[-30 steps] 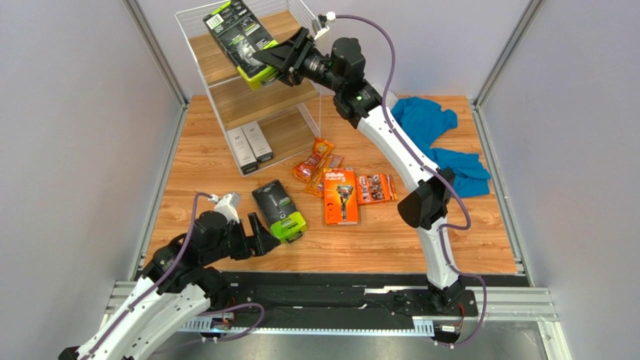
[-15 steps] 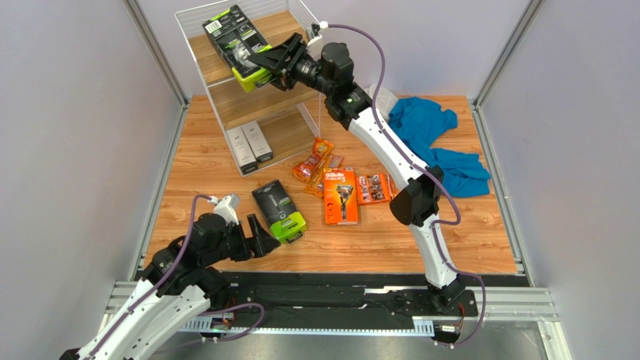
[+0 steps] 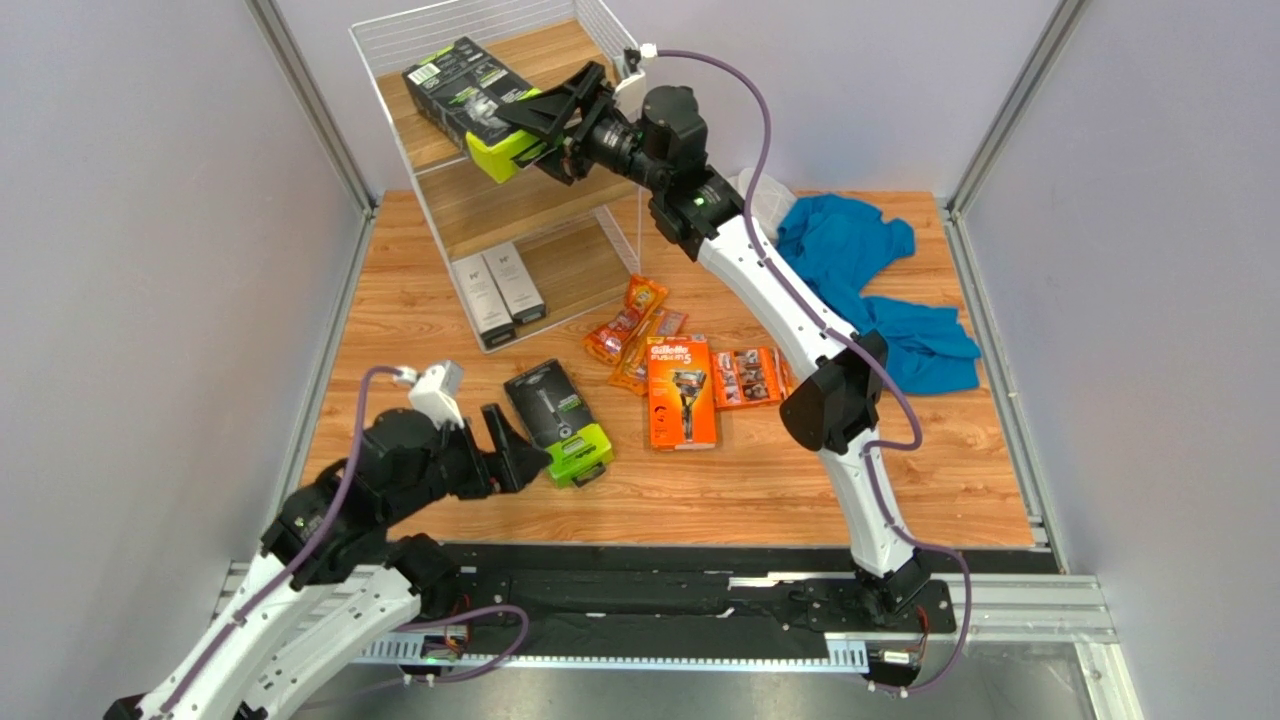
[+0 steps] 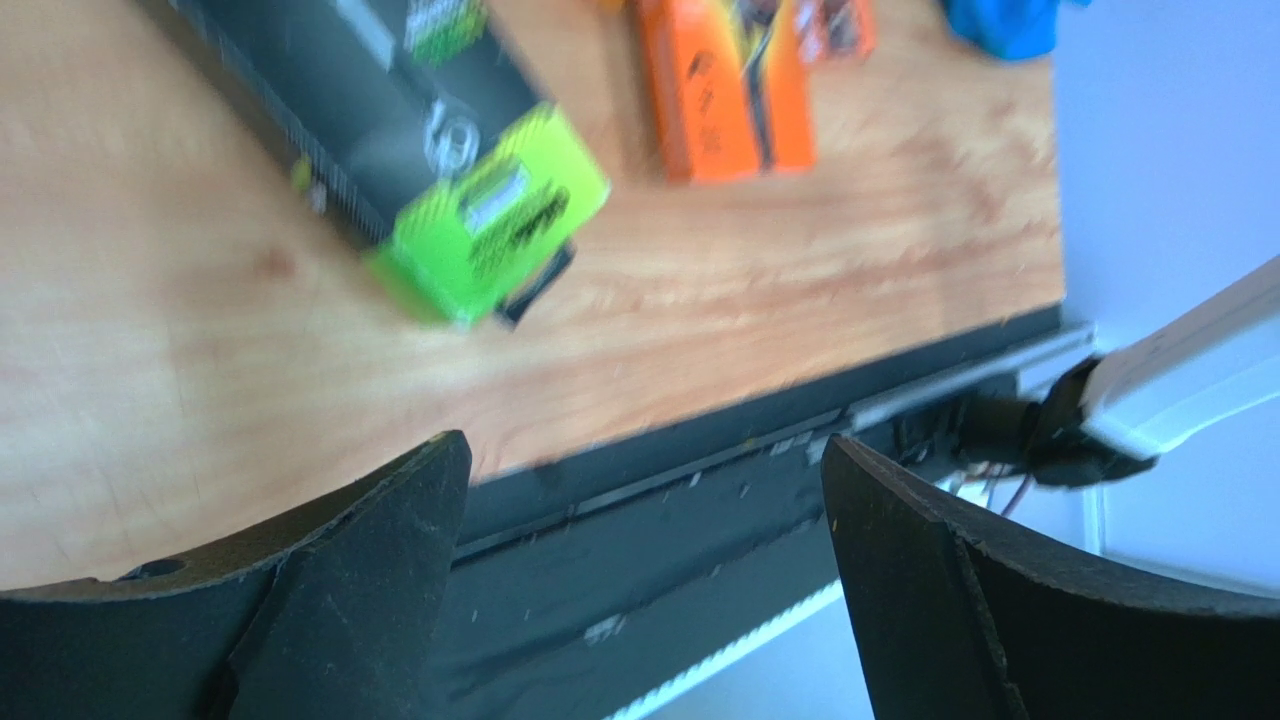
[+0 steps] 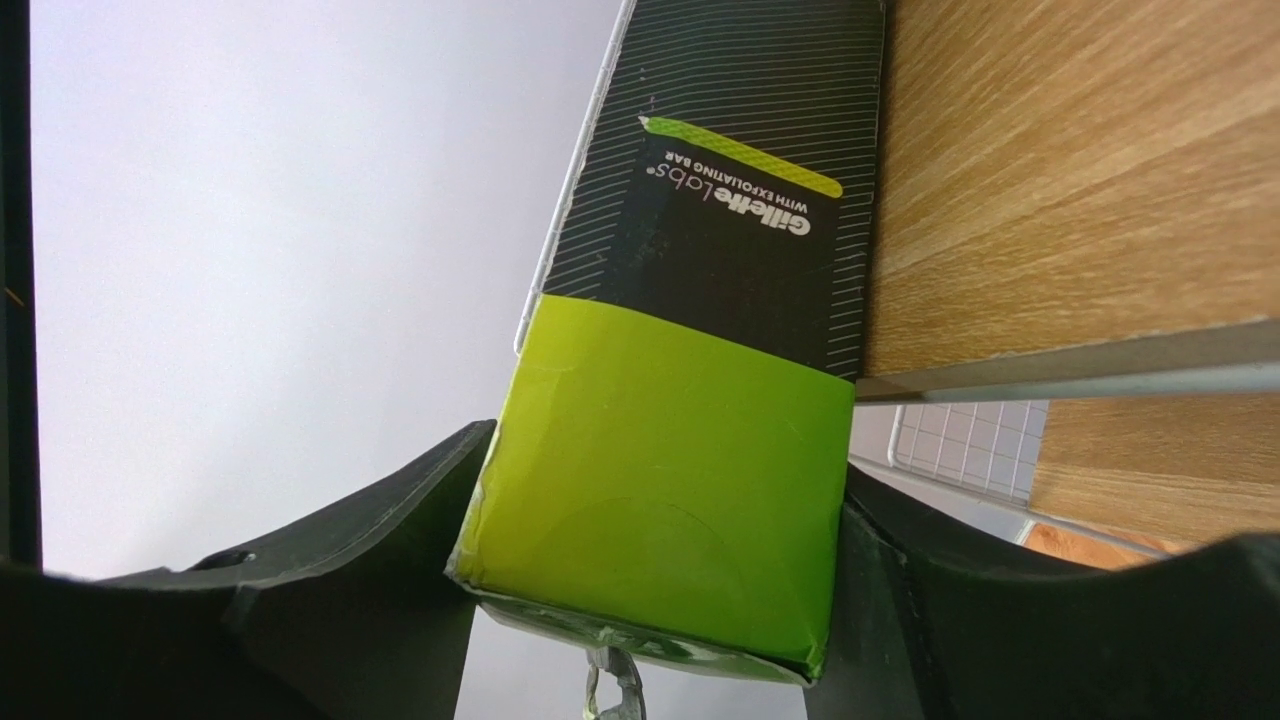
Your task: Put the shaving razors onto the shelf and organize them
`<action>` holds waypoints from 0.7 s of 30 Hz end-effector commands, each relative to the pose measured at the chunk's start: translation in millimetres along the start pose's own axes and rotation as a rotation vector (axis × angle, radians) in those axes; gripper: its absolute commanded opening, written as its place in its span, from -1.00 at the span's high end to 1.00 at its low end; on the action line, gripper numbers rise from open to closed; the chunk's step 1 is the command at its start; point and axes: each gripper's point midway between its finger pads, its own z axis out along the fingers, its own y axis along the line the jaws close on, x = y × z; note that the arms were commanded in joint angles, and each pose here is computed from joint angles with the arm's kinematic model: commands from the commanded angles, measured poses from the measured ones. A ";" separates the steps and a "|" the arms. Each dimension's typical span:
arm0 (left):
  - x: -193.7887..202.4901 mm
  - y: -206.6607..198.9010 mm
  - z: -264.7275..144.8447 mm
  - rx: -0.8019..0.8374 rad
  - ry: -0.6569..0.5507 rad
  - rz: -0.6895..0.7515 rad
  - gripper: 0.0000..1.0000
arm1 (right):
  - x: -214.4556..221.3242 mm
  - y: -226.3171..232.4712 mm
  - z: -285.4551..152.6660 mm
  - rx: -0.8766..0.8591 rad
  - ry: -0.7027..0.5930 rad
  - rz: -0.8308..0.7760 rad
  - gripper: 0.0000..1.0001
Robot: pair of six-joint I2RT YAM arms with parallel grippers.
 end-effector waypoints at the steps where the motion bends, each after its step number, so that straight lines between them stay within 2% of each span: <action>1: -87.1 -54.5 -27.0 0.068 -0.244 0.155 -0.90 | 0.6 59.2 -16.7 -0.105 -0.013 -0.046 -0.37; 3: -125.1 -82.7 -35.9 0.063 -0.294 0.230 -0.86 | 0.8 58.1 -17.7 -0.102 -0.011 -0.047 -0.38; 4: -135.5 -89.3 -23.9 0.029 -0.272 0.259 -0.85 | 1.1 58.5 -18.7 -0.101 -0.011 -0.046 -0.39; 5: -161.1 -111.5 -40.6 0.060 -0.336 0.279 -0.82 | 1.7 58.2 -19.0 -0.100 -0.008 -0.047 -0.38; 7: -185.7 -121.4 -30.7 0.010 -0.352 0.340 -0.79 | 1.1 59.2 -19.7 -0.101 -0.008 -0.042 -0.39; 8: -207.5 -140.7 -46.0 0.045 -0.415 0.351 -0.75 | 1.6 60.1 -20.3 -0.104 0.000 -0.041 -0.39; 9: -216.3 -148.0 -46.4 0.055 -0.426 0.380 -0.72 | -0.2 59.5 -20.9 -0.102 0.001 -0.037 -0.40; 10: -227.4 -148.4 -34.0 0.030 -0.420 0.385 -0.68 | 0.4 59.9 -21.4 -0.101 0.004 -0.036 -0.40; 12: -249.2 -159.0 -38.8 0.045 -0.448 0.400 -0.47 | -0.9 60.4 -23.5 -0.103 0.010 -0.033 -0.39; 13: -254.8 -158.1 -25.7 0.027 -0.430 0.400 -0.28 | -1.3 60.6 -24.2 -0.103 0.010 -0.032 -0.39; 14: -263.0 -160.9 -26.5 0.026 -0.444 0.396 0.09 | -1.9 61.0 -25.0 -0.103 0.010 -0.034 -0.40; 16: -274.5 -163.0 -16.3 0.047 -0.452 0.383 0.20 | -4.3 63.0 -26.7 -0.106 0.007 -0.035 -0.40; 18: -279.4 -166.8 -10.9 0.088 -0.450 0.363 0.52 | -5.0 62.9 -27.4 -0.106 0.010 -0.033 -0.40; 20: -285.7 -171.5 -6.4 0.111 -0.462 0.359 0.72 | -4.0 62.3 -27.8 -0.107 0.020 -0.031 -0.40; 21: -287.5 -171.5 -4.6 0.113 -0.465 0.355 0.74 | -5.2 59.6 -27.9 -0.101 0.019 -0.029 -0.40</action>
